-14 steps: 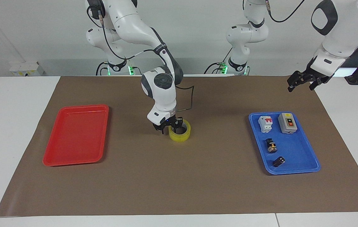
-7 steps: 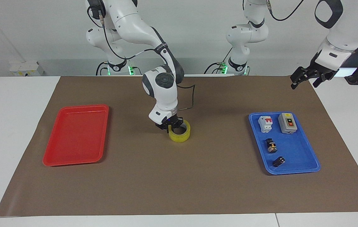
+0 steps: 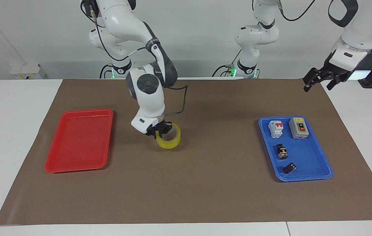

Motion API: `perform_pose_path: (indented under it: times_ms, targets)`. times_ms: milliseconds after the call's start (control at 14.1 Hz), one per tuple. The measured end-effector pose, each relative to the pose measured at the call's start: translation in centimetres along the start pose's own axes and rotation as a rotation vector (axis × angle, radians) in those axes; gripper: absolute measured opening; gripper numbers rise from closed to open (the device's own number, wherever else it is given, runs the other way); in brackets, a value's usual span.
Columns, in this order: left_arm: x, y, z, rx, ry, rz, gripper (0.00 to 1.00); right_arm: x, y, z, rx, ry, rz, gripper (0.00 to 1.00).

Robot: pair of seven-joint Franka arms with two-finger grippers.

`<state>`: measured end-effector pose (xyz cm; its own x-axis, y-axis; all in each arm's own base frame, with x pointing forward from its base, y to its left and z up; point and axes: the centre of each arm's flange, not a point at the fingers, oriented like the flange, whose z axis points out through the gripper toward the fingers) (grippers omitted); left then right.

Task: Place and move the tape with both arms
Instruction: 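Carry the tape roll with the right gripper and lower it into the red tray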

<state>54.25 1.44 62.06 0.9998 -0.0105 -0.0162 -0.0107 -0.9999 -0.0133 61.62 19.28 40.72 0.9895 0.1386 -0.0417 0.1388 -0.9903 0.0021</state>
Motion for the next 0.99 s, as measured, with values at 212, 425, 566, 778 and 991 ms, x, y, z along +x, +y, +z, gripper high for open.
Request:
perform_pose_path:
  times_ms: [212, 425, 566, 778, 991]
  targets:
    - [0.0, 0.0, 0.0, 0.0, -0.001, 0.0, 1.0, -1.4, 13.2, -3.5, 0.017, -0.041, -0.042, 0.21]
    - [0.0, 0.0, 0.0, 0.0, -0.002, 0.0, 1.0, -3.3, 23.6, -1.9, 0.018, -0.035, -0.092, 0.21]
    - [0.0, 0.0, 0.0, 0.0, -0.003, 0.0, 1.0, -5.0, 29.0, 0.9, 0.013, -0.005, -0.095, 0.21]
    - [0.0, 0.0, 0.0, 0.0, -0.003, 0.0, 1.0, -6.7, 31.3, 4.3, 0.003, 0.022, -0.086, 0.21]
    - [0.0, 0.0, 0.0, 0.0, -0.004, 0.0, 1.0, -7.9, 32.3, 6.2, 0.005, 0.016, -0.1, 0.21]
